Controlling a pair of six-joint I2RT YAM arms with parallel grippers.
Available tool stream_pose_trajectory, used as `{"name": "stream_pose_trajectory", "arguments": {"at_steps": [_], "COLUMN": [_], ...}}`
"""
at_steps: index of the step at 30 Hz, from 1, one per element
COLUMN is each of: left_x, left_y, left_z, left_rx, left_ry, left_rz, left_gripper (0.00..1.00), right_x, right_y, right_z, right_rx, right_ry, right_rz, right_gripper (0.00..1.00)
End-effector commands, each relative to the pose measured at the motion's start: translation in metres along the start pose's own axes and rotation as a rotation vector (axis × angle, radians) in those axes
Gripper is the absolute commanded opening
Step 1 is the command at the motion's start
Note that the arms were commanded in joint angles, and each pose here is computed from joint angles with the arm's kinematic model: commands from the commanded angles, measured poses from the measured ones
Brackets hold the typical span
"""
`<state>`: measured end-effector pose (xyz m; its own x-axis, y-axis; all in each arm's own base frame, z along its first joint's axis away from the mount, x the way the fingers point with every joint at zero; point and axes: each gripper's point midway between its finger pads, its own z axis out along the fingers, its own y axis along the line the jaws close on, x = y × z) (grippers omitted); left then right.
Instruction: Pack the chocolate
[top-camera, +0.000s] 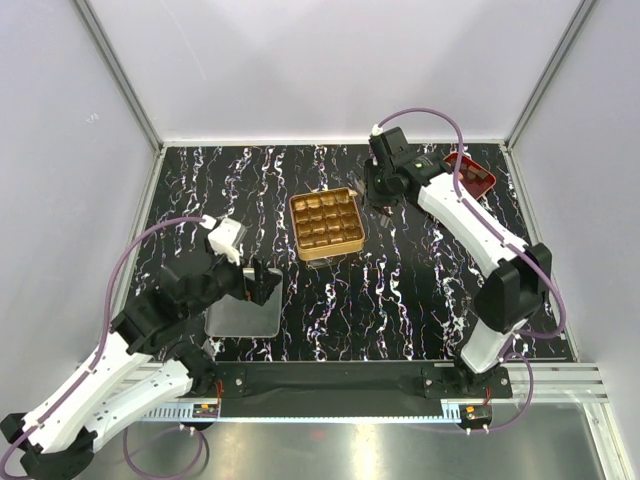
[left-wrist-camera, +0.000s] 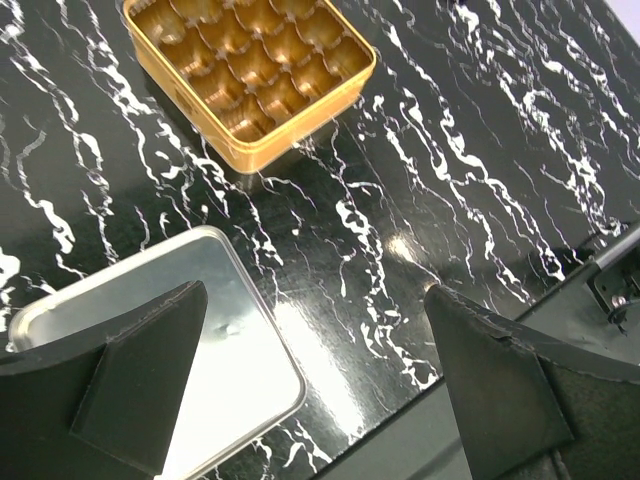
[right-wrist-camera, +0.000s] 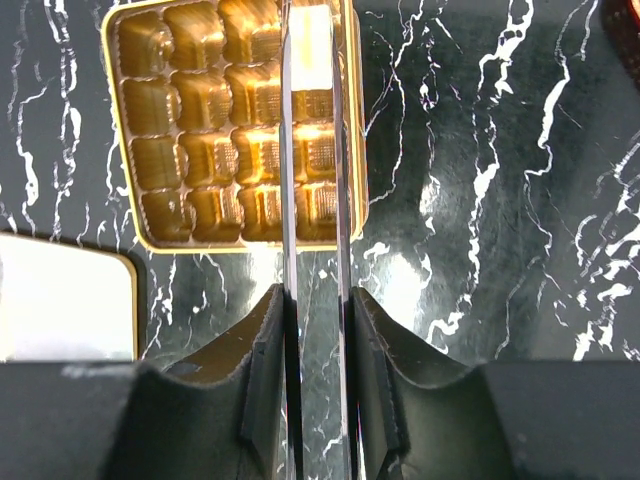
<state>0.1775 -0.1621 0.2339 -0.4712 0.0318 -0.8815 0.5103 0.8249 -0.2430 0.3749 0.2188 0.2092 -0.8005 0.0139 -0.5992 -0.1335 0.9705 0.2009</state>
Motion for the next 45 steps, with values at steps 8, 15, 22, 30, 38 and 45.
{"name": "stream_pose_trajectory", "arguments": {"at_steps": [8,15,22,30,38,45], "left_x": [-0.019,-0.017,-0.016,-0.016,-0.011,-0.001], "left_y": [0.009,0.003,-0.002,-0.005,0.000,-0.019], "left_z": [-0.007,-0.002,-0.004,-0.005,-0.007,0.000], "left_rx": [-0.042,-0.016,0.012,0.032,0.004,0.123], "left_ry": [-0.105,-0.080,-0.078,-0.079,-0.049,-0.021], "left_rz": [0.010,0.019,0.019,0.024,0.025,0.064], "left_gripper": [0.99,0.99,0.99,0.99,0.99,0.99], "right_x": [-0.023,-0.016,-0.011,-0.030,-0.047,-0.034], "right_y": [0.020,0.019,0.017,0.013,-0.007,-0.089], "right_z": [0.032,0.050,0.064,0.051,0.019,0.006], "right_rx": [-0.069,-0.058,-0.026,0.014,0.122,0.245], "right_ry": [-0.051,-0.026,-0.008,-0.061,-0.104,-0.087], "right_rz": [-0.018,-0.018,-0.011,-0.005,-0.033,0.073], "right_gripper": [0.27,0.29,0.37,0.49,0.47,0.47]}}
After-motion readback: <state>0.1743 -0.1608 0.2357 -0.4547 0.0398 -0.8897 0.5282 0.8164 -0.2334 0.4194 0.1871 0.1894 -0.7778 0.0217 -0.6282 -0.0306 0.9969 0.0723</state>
